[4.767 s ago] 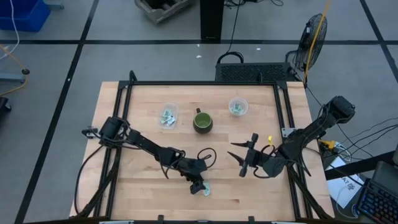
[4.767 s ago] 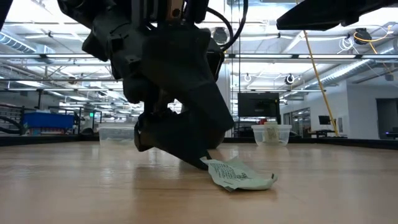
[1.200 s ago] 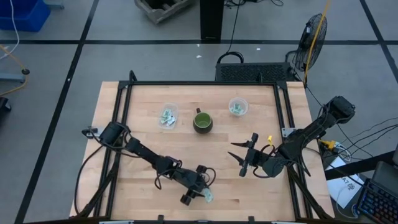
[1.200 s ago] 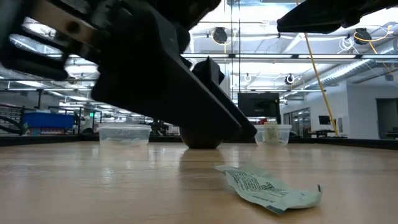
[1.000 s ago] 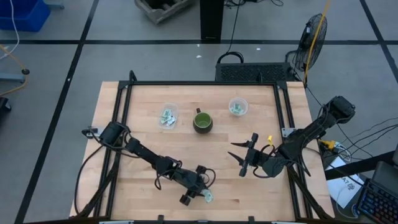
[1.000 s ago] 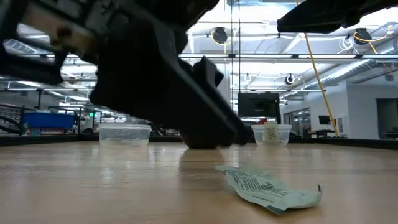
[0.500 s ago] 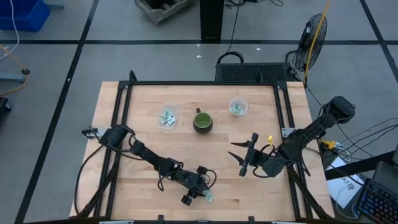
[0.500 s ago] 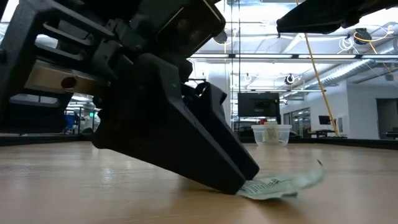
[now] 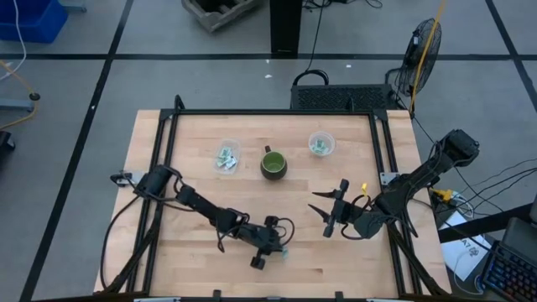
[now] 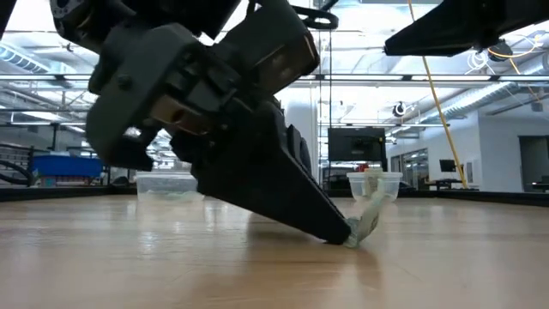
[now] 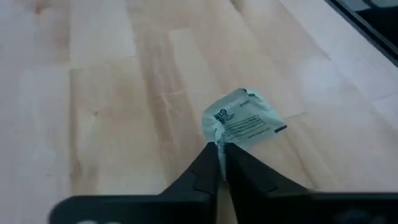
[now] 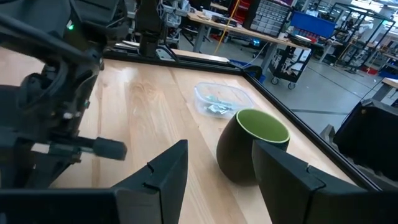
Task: Pick and place items into bin
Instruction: Put the green stevia packet into the left transparent bin
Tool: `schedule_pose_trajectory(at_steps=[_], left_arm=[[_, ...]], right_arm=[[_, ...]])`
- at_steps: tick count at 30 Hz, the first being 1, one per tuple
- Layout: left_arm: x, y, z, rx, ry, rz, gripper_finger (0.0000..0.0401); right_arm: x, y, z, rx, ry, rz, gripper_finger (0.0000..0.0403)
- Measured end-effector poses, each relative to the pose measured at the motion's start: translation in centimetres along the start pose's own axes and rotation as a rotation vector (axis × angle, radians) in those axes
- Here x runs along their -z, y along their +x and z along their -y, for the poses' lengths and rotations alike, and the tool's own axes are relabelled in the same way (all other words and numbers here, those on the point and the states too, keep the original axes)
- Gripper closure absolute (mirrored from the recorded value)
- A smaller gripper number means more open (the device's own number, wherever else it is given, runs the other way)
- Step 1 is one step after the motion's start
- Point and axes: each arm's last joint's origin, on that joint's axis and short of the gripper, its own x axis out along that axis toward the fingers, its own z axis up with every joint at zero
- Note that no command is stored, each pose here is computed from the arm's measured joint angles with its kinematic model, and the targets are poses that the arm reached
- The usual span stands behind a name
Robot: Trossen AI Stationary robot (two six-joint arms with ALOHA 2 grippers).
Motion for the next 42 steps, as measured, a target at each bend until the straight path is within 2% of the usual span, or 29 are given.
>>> schedule_pose_trajectory(at_steps=[4,10,15,19,21,27,33,37,42], left_arm=[[-0.7,-1.3,-0.3,-0.022,-0.028,-0.028,0.0394],[-2.3,-5.0,-1.0,-0.069,-0.051,-0.12,0.038],[-2.2,-8.8,-1.4,-0.227,-0.035,-0.278,0.0395],[-2.4,-11.9,-2.0,-0.344,-0.064,-0.309,0.0388],[-2.3,-13.2,-2.5,-0.388,-0.104,-0.281,0.0383],[-0.2,-18.4,-4.1,-0.485,-0.207,-0.202,0.0396],[2.7,-22.8,-6.3,-0.671,-0.343,-0.093,0.038],[5.2,-24.5,-8.2,-0.793,-0.463,-0.07,0.0392],[8.2,-25.1,-11.0,-0.896,-0.688,-0.055,0.0387]], right_arm=[[0.0,0.0,0.0,-0.001,0.009,0.006,0.0232],[-0.1,0.0,0.0,-0.002,0.016,0.016,0.0232],[-0.2,0.0,0.0,-0.003,0.018,0.02,0.0232],[-0.2,0.0,0.0,-0.003,0.023,0.019,0.0232],[-0.2,0.0,0.0,-0.003,0.022,0.019,0.0232],[-0.2,-0.1,-0.1,-0.007,0.027,0.021,0.0232],[-0.2,-0.1,-0.1,-0.03,0.032,0.018,0.0232],[-0.3,0.0,-0.1,-0.029,0.035,0.023,0.0232],[-0.3,0.0,-0.1,-0.027,0.031,0.023,0.0232]])
